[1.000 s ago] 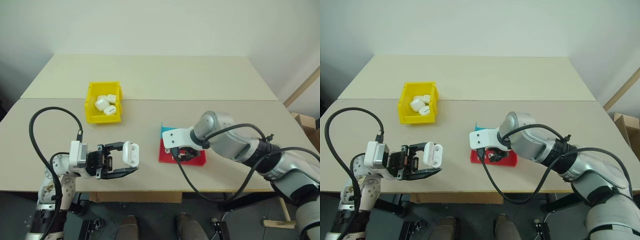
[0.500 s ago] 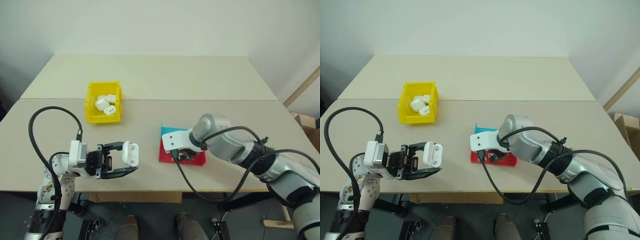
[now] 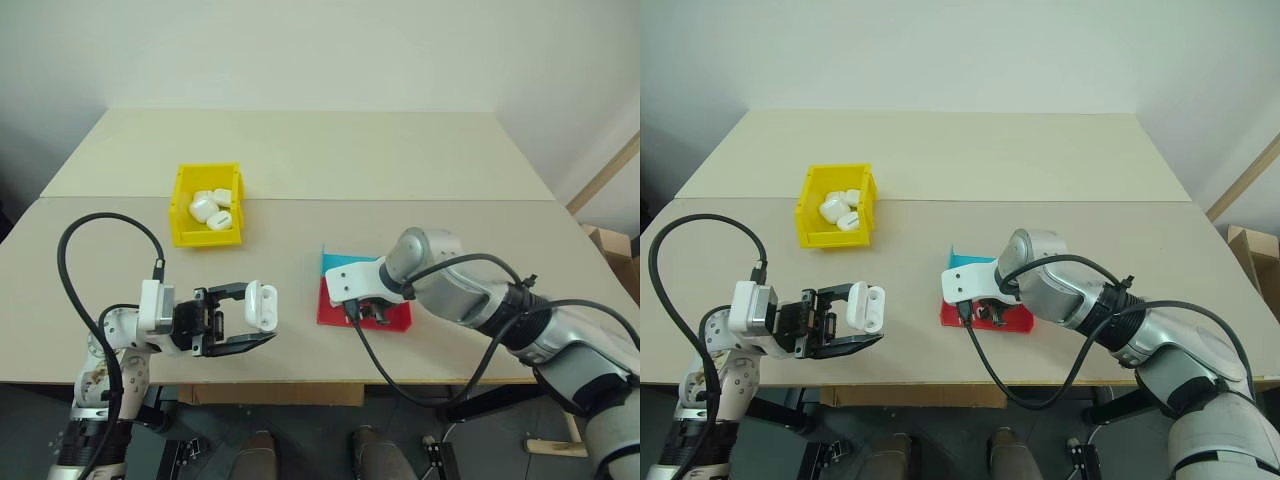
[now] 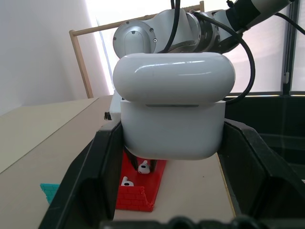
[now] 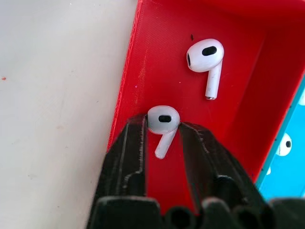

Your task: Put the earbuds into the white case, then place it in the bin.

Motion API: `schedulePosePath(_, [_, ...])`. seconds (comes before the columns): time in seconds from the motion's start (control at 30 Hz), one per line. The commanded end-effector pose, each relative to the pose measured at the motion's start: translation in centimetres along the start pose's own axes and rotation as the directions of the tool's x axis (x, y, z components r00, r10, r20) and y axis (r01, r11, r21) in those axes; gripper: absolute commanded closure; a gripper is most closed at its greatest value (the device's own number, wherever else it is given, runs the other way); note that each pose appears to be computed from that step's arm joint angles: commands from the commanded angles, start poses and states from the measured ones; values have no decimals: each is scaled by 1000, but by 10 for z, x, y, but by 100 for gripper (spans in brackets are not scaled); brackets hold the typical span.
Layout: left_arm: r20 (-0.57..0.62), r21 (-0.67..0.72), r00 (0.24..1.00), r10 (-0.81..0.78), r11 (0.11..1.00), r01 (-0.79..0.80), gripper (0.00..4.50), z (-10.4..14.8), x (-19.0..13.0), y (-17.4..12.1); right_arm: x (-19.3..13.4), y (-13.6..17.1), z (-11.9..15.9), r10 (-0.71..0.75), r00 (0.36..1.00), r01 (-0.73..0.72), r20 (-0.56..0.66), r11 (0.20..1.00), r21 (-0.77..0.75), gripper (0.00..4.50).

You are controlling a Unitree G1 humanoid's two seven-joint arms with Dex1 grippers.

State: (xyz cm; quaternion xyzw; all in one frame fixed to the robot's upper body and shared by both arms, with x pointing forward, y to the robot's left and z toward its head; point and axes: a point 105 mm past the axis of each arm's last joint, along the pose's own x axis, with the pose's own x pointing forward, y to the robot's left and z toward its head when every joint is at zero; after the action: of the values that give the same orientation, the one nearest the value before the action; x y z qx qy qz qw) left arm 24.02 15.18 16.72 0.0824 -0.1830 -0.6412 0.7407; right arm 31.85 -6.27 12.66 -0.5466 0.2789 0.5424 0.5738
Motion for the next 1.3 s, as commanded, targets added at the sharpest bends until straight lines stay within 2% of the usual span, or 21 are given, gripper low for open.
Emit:
schedulePosePath(0.03, [-1,28,1000,-5,1000,5,174,5,1,0,-4,-4,0,-28,1000,28,3,999,-18,383])
schedulePosePath(0.33, [34,24,999,11,1000,-11,174,9,4,4,-14,-8,5,-74,997,74,33,997,-6,383])
schedulePosePath(0.47, [78,20,997,1,1000,-2,174,18,11,5,-46,-14,18,-167,974,156,150,984,80,383])
schedulePosePath(0.53, [110,5,994,-13,1000,12,174,23,17,3,-73,-17,23,-254,937,222,241,963,154,383])
schedulePosePath(0.7, [176,-47,984,-3,999,12,174,31,30,3,-137,-16,23,-510,746,428,429,860,278,383])
schedulePosePath(0.83, [235,-65,972,-20,997,37,174,38,40,3,-166,-5,19,-634,561,475,532,773,421,383])
schedulePosePath(0.93, [251,-67,967,-51,995,69,174,40,45,1,-183,4,27,-697,343,499,629,703,507,383])
schedulePosePath(1.17, [279,-78,956,-94,990,120,174,41,52,0,-191,31,55,-583,88,372,807,771,516,383])
schedulePosePath(1.3, [283,-74,954,-102,989,127,174,40,53,2,-192,34,60,-557,-8,358,830,774,523,383])
